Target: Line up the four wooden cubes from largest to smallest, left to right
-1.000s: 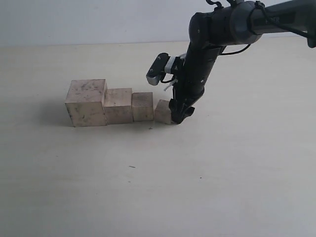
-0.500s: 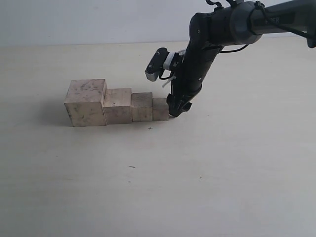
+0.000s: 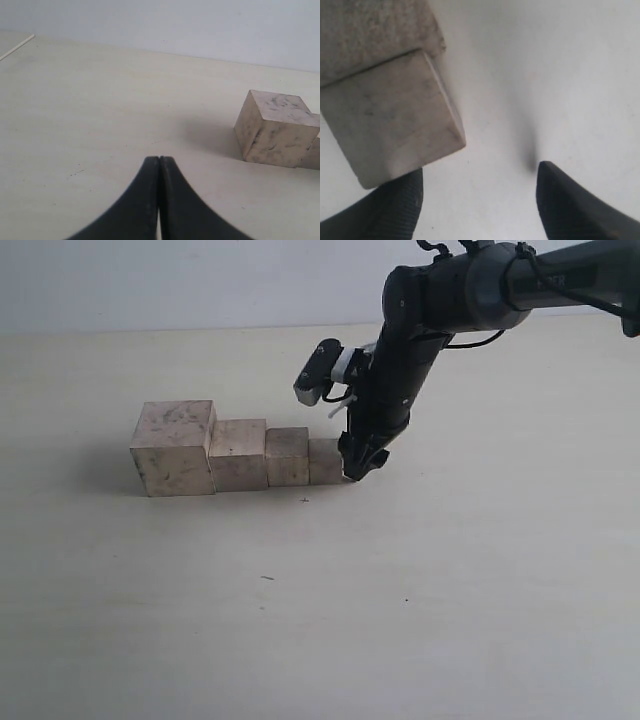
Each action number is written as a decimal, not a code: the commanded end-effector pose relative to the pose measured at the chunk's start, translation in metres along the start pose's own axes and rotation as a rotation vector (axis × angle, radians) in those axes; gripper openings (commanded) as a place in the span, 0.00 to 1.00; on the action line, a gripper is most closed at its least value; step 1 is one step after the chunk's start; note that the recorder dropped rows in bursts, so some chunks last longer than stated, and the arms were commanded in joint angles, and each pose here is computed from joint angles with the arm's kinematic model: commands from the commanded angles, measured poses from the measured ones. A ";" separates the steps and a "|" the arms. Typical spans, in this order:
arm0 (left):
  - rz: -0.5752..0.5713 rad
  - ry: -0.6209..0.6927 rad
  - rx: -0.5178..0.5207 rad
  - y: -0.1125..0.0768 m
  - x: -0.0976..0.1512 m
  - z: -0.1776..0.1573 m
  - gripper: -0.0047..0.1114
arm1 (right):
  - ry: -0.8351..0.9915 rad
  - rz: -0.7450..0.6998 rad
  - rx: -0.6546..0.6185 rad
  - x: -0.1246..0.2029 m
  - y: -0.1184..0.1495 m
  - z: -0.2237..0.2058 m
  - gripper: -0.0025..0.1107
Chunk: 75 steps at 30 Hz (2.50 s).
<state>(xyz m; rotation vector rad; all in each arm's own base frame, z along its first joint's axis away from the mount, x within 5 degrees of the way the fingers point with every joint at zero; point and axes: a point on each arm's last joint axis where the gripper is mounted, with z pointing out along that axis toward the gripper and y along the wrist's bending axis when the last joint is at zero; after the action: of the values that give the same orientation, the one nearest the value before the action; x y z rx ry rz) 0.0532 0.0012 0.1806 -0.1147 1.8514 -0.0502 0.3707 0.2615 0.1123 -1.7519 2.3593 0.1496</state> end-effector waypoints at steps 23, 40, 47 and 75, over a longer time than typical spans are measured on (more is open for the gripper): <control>-0.008 -0.011 0.007 0.000 0.000 0.000 0.04 | -0.225 0.536 0.080 -0.003 0.022 -0.162 0.02; -0.008 -0.011 0.007 0.000 0.000 0.000 0.04 | -0.654 0.674 0.166 0.118 0.136 -0.273 0.02; -0.008 -0.011 0.007 0.000 0.000 0.000 0.04 | -0.849 0.641 0.205 0.143 0.164 -0.320 0.02; -0.008 -0.011 0.007 0.000 0.000 0.000 0.04 | -1.015 1.008 0.867 0.276 0.212 -0.309 0.02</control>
<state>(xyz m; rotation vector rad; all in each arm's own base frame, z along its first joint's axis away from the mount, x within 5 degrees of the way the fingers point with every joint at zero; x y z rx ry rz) 0.0532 0.0012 0.1806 -0.1147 1.8514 -0.0502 0.0683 0.0103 0.3617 -0.0050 1.8273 0.1641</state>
